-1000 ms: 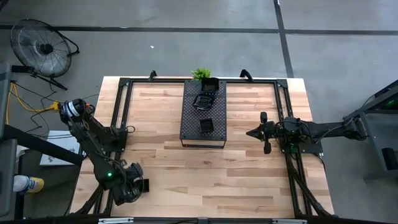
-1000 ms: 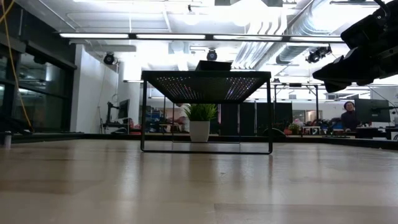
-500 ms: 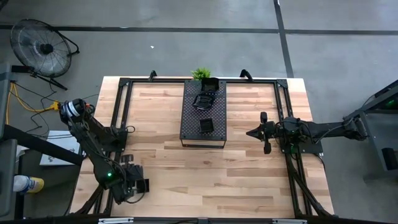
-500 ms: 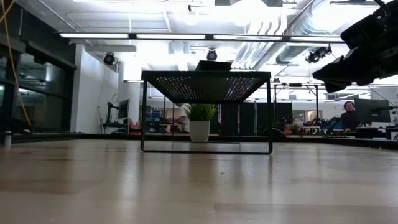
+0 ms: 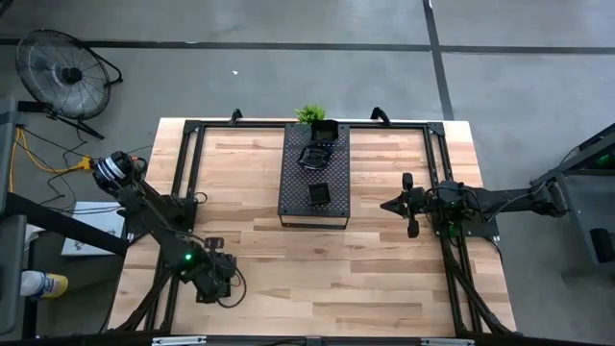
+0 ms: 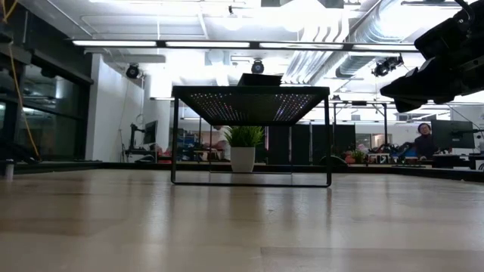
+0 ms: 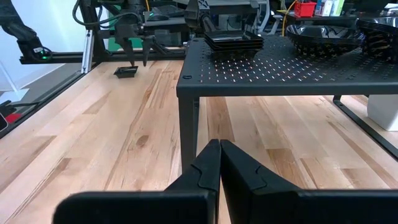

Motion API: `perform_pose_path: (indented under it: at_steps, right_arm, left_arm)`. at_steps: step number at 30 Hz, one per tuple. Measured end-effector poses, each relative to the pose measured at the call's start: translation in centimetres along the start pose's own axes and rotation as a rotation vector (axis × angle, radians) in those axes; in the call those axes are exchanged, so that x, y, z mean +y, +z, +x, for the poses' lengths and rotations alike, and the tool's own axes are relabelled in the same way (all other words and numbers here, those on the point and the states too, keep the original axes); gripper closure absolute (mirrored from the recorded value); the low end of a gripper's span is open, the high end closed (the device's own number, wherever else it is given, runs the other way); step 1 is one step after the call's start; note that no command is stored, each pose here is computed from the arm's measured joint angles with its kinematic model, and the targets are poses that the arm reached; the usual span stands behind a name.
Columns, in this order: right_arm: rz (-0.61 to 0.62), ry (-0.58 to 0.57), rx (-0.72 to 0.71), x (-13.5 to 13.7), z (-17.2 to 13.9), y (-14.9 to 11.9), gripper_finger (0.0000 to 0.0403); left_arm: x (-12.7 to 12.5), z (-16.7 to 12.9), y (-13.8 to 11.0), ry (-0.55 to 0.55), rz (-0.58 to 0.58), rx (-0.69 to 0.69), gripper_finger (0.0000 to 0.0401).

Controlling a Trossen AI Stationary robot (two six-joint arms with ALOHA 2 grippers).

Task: Pick & Place Mini shaped plates
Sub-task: Stack the square plate on top of the square plate on the shelf

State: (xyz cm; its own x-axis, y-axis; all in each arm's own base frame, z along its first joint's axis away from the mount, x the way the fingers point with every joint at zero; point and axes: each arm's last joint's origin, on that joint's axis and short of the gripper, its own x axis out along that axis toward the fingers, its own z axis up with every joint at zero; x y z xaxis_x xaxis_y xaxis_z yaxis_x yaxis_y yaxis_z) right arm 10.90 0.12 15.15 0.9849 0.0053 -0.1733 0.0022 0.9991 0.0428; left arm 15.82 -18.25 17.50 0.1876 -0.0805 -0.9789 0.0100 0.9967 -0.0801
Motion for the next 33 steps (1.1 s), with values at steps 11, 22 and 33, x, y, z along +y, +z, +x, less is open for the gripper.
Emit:
perform_pose_path:
  at_steps: [11, 22, 33]
  right_arm:
    - [0.000, 0.000, 0.000, 0.0, 0.0, 0.0, 0.0398]
    - [0.000, 0.000, 0.000, 0.0, 0.0, 0.0, 0.0398]
    - [0.000, 0.000, 0.000, 0.0, 0.0, 0.0, 0.0398]
  left_arm:
    - [0.6, 2.0, -0.7, -0.094, -0.012, 0.031, 0.0252]
    - [0.9, 2.4, -1.0, -0.097, -0.023, 0.032, 0.0252]
    - [0.9, 2.4, -1.1, -0.110, -0.019, 0.042, 0.0278]
